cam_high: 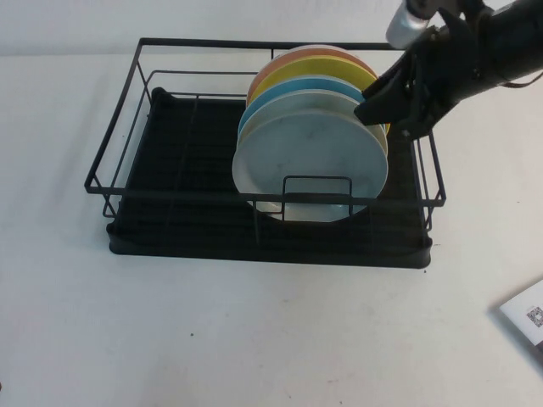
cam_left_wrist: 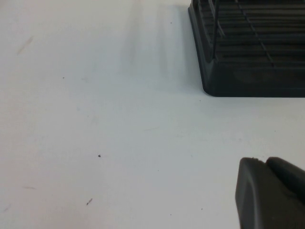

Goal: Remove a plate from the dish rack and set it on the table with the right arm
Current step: Grasp the plate from the shelf

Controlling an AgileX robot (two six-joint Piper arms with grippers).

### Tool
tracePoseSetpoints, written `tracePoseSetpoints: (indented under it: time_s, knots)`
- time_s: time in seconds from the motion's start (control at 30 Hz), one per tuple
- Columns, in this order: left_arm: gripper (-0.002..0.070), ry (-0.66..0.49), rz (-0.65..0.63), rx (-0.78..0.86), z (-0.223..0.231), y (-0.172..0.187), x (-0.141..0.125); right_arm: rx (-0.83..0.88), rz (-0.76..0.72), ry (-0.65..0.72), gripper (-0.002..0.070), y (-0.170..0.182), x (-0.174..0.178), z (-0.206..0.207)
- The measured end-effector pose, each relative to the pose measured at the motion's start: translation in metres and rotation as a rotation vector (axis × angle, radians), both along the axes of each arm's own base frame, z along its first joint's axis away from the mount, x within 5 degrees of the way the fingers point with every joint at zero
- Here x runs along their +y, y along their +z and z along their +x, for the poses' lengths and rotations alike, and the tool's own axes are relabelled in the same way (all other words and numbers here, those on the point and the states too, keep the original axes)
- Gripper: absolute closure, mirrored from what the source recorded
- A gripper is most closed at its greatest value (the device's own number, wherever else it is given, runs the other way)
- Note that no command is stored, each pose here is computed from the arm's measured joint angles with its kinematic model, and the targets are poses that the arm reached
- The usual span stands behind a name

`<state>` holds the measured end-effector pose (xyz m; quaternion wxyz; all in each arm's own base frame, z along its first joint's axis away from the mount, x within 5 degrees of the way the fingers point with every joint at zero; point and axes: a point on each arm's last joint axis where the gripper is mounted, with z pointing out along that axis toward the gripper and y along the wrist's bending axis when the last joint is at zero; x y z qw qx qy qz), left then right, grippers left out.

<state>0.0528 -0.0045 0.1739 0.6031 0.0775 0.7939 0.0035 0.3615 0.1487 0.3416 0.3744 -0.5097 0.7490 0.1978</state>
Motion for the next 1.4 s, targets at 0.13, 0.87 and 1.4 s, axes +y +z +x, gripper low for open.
tracePoseSetpoints:
  time_s: [0.13, 0.87, 1.4]
  knots:
    - [0.0679, 0.0, 0.0, 0.0, 0.0, 0.0, 0.0, -0.037, -0.106, 0.092, 0.0442, -0.007, 0.013, 0.012]
    - [0.0679, 0.0, 0.0, 0.0, 0.0, 0.0, 0.0, -0.153, -0.262, 0.18, 0.0425, -0.018, 0.041, 0.037]
    - [0.0679, 0.0, -0.002, 0.0, 0.0, 0.0, 0.0, -0.126, -0.27, 0.184, 0.051, -0.032, 0.044, 0.043]
